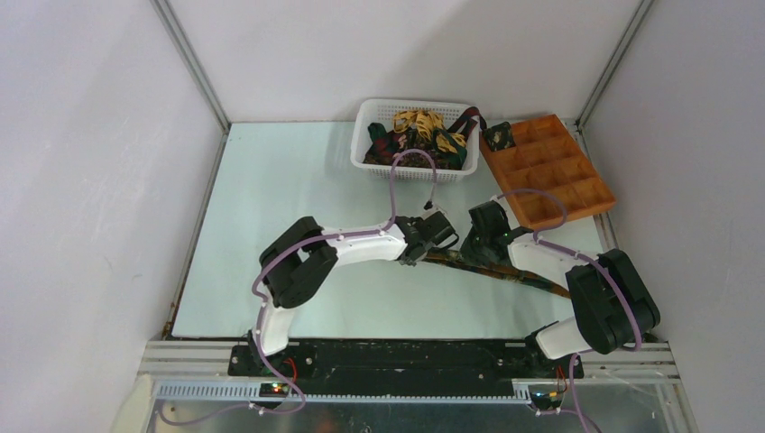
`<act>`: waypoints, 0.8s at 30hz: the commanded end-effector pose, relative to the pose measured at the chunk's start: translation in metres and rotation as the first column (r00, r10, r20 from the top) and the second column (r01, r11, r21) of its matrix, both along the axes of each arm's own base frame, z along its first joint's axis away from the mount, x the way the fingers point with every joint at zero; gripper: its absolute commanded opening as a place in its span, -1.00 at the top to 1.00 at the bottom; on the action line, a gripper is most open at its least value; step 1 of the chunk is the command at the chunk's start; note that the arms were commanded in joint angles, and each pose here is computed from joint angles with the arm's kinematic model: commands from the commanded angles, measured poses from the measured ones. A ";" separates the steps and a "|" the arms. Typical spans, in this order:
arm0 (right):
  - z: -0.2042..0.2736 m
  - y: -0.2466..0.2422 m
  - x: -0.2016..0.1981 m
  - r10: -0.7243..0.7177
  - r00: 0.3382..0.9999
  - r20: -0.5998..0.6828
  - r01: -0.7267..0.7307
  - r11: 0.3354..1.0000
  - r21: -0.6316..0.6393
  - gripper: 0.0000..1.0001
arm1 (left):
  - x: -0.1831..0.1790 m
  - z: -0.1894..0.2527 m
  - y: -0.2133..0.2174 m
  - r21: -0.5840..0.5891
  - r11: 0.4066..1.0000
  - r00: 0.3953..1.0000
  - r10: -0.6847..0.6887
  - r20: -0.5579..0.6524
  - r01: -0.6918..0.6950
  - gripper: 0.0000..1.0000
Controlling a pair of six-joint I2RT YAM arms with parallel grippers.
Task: Roll the ties
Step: Roll the tie at the center of the board.
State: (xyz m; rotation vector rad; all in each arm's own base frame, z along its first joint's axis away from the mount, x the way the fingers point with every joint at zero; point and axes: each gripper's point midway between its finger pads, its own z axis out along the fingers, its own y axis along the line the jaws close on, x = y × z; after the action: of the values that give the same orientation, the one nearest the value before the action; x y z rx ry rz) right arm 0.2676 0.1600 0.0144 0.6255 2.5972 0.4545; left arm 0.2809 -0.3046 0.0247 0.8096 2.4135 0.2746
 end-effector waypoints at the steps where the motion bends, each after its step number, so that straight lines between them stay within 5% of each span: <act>1: 0.010 0.001 0.009 -0.006 0.999 0.049 0.006 1.000 0.010 1.00 | 0.002 0.015 -0.003 -0.101 0.994 0.999 0.052 0.009 -0.050 0.34; 24: 0.055 0.019 0.026 0.062 0.973 0.224 -0.083 0.993 0.088 0.88 | 0.021 0.066 0.001 -0.228 0.968 0.985 0.132 0.114 -0.104 0.25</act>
State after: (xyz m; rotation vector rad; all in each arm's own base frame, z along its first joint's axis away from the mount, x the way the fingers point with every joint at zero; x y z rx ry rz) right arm 0.2842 0.1718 0.0514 0.5428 2.4686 0.5792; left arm 0.2951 -0.3038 0.0611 0.6179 2.3777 0.1495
